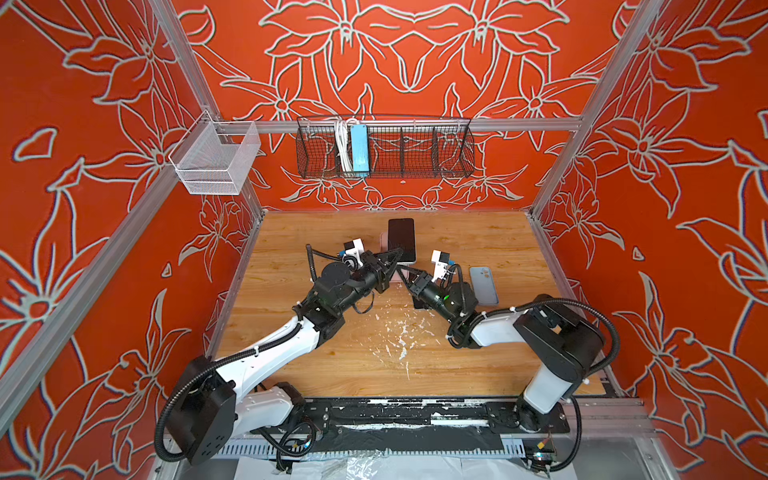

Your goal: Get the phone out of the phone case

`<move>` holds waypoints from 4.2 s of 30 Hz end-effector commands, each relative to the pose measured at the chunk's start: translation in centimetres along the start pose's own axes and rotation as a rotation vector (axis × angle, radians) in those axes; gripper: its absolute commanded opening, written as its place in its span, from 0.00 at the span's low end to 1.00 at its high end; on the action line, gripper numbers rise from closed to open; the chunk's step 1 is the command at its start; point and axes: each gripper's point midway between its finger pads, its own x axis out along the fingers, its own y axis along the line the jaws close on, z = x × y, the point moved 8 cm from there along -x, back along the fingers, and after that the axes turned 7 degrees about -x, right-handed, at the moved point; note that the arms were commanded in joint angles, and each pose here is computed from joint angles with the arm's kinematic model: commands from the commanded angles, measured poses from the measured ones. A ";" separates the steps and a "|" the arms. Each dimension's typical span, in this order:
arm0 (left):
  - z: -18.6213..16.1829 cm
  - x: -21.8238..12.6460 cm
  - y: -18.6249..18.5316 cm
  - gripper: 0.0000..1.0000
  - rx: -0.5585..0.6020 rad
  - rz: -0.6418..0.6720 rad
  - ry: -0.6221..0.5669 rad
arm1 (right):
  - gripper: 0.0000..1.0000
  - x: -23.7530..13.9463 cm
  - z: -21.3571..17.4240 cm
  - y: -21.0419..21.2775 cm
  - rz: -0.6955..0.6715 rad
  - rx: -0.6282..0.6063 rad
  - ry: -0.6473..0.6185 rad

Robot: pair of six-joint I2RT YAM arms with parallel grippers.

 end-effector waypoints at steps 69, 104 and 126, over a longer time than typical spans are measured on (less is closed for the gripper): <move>5.0 -6.1 -1.7 0.00 0.169 -0.080 -0.139 | 0.13 -14.6 7.5 -14.2 -0.749 -0.076 0.192; 6.6 -5.9 2.8 0.00 0.265 0.069 -0.170 | 0.85 -17.7 9.6 -8.6 -0.945 -0.214 0.021; 8.7 -4.6 12.5 0.00 0.333 0.268 -0.099 | 0.98 -17.6 6.4 -8.1 -0.870 -0.248 0.050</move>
